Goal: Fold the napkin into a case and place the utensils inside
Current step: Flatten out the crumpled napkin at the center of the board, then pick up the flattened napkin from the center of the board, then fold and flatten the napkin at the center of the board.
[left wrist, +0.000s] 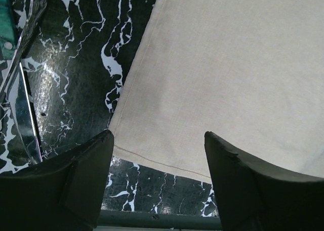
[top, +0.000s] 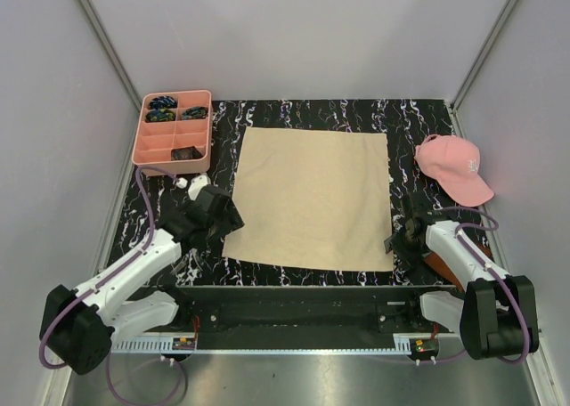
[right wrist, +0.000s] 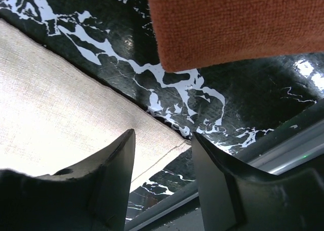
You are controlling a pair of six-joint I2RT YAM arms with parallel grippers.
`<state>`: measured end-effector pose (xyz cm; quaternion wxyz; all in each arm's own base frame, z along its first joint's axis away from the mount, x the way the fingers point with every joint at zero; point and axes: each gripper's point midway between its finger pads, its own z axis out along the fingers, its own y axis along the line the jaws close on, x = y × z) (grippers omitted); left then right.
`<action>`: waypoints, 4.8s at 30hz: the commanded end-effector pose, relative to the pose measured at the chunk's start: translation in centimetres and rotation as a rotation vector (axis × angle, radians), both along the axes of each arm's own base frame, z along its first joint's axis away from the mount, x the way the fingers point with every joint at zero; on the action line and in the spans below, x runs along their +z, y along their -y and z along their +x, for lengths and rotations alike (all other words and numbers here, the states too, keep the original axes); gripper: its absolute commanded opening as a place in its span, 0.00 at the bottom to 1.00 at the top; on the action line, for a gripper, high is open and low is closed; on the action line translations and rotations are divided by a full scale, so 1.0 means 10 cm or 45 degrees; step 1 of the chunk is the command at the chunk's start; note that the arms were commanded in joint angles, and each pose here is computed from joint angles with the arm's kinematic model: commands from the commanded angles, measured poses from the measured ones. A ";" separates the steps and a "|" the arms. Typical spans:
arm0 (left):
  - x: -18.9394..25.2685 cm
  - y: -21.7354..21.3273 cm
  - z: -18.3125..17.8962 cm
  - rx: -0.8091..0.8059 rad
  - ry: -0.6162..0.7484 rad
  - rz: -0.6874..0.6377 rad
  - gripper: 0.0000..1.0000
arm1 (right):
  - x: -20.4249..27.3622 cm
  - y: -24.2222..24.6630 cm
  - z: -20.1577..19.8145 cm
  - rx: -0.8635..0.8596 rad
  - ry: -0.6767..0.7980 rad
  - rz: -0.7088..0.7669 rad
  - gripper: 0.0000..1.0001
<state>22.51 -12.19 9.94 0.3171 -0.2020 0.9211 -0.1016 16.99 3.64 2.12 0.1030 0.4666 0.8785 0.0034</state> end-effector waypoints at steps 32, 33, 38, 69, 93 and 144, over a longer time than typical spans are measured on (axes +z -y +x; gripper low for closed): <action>-0.63 -0.30 -0.08 0.293 -0.372 -0.007 0.73 | 0.04 -0.02 0.15 -0.074 0.067 0.022 0.00; -0.65 -0.30 -0.09 0.294 -0.378 -0.007 0.73 | 0.07 -0.05 0.17 -0.058 0.091 0.036 0.00; -0.73 -0.28 -0.16 0.277 -0.415 -0.004 0.73 | 0.15 -0.06 0.25 -0.032 0.169 0.051 0.00; -0.97 -0.06 -0.39 0.249 -0.417 0.025 0.35 | 0.15 -0.11 0.28 -0.043 0.202 0.083 0.00; -0.59 -0.08 -0.44 0.123 -0.340 0.188 0.47 | 0.24 -0.14 0.36 0.014 0.266 0.100 0.00; 3.94 0.00 -0.93 -0.609 1.381 -0.512 0.00 | 4.34 -0.36 -0.72 0.901 2.013 -0.213 0.00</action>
